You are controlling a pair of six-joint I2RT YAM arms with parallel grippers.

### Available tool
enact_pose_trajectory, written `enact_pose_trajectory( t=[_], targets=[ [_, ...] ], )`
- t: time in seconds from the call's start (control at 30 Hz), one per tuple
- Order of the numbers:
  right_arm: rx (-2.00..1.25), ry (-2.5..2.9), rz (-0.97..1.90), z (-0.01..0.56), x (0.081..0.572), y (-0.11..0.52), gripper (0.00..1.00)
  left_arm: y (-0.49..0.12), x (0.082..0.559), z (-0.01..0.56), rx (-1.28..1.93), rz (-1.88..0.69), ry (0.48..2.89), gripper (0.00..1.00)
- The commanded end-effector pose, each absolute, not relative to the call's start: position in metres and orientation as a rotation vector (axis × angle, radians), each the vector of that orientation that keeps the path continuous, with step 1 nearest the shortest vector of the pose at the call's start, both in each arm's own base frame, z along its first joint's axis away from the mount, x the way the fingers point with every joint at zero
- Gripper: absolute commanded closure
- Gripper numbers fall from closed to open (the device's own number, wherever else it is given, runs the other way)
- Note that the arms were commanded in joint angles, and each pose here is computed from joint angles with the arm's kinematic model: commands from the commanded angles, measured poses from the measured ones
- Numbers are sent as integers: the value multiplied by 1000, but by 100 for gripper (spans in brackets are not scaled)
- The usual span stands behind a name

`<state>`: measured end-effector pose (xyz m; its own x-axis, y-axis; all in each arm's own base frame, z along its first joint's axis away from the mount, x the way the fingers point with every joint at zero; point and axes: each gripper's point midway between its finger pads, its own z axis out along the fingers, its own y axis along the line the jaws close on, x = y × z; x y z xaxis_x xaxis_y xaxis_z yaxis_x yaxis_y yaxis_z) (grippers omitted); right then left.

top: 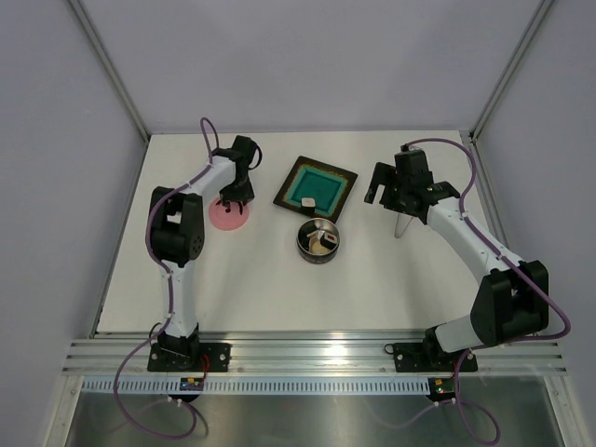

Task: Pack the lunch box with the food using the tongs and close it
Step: Pick up the box lid from the center of the board.

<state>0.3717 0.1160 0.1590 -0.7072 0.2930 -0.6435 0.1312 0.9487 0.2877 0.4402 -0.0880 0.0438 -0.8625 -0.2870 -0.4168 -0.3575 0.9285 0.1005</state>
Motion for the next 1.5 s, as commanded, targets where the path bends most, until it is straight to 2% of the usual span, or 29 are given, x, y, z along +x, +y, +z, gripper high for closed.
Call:
enact_pose_trajectory(
  t=[0.0,0.23,0.27,0.33,0.53,0.77,1.03,1.1,1.47],
  targets=[
    [280,2321,331,178,376,126,3,-97,455,47,-457,188,2650,53],
    [276,2331,332,176,376,128,3,-102,450,57,-453,120,2632,82],
    [275,2333,333,175,376,128,3,-103,447,57,-447,107,2636,91],
    [275,2328,340,177,377,129,3,-105,446,71,-441,71,2613,100],
    [271,2332,349,175,378,132,3,-113,426,97,-400,-64,2553,100],
    [268,2339,351,173,376,134,3,-121,400,103,-330,-172,2541,100],
    [257,2338,365,175,376,137,3,-135,376,105,-145,-126,2563,100],
    [258,2342,362,173,376,137,3,-143,367,103,-101,-141,2573,100],
    [282,2320,326,180,371,129,2,-215,327,169,240,-220,2488,100]
  ],
)
